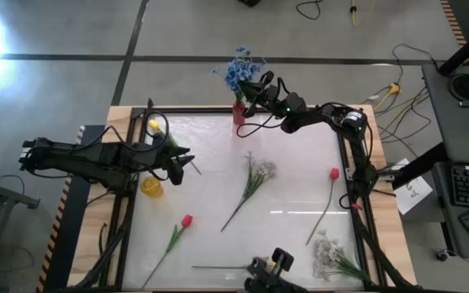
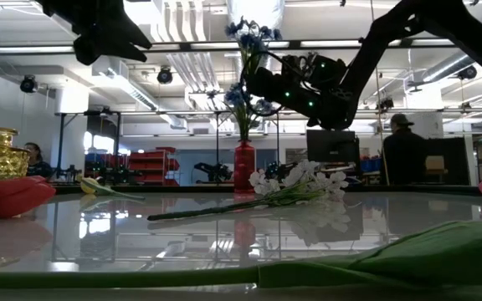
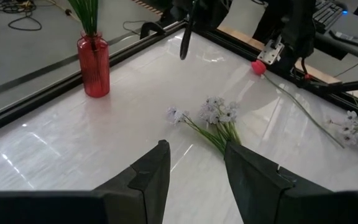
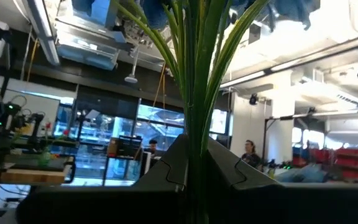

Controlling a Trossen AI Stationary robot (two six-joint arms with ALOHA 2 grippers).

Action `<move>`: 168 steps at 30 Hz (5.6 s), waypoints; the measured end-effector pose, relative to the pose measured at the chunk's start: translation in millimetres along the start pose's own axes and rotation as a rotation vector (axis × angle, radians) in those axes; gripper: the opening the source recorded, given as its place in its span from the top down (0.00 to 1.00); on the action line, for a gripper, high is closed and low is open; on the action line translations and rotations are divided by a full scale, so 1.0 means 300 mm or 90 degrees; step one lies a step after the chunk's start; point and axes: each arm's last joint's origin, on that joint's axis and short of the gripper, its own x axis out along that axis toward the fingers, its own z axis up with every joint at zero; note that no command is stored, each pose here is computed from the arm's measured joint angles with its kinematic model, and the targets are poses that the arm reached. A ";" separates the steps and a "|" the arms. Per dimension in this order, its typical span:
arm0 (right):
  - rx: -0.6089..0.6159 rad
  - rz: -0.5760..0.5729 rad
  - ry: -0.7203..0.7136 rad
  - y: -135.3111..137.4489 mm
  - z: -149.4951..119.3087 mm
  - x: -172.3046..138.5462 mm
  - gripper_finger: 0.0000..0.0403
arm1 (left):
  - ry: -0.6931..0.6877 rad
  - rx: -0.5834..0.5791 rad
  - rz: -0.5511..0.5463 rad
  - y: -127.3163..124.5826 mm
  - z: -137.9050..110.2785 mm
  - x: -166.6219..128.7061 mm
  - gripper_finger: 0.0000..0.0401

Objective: Sort flowers into vase by color
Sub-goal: Put the blue flowers into the red flower vase, then put the top yellow flower into the yellow flower vase

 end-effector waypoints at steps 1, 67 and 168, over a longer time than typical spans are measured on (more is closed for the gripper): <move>0.002 0.000 0.001 0.001 -0.005 0.002 0.96 | 0.001 0.001 0.001 -0.001 -0.001 0.001 0.65; 0.082 0.040 0.475 0.116 0.160 -0.077 0.54 | 0.056 0.026 0.063 0.032 0.055 -0.032 0.65; 0.219 0.056 0.361 0.566 0.953 -0.126 0.75 | -0.201 0.182 -0.427 0.208 0.088 -0.203 1.00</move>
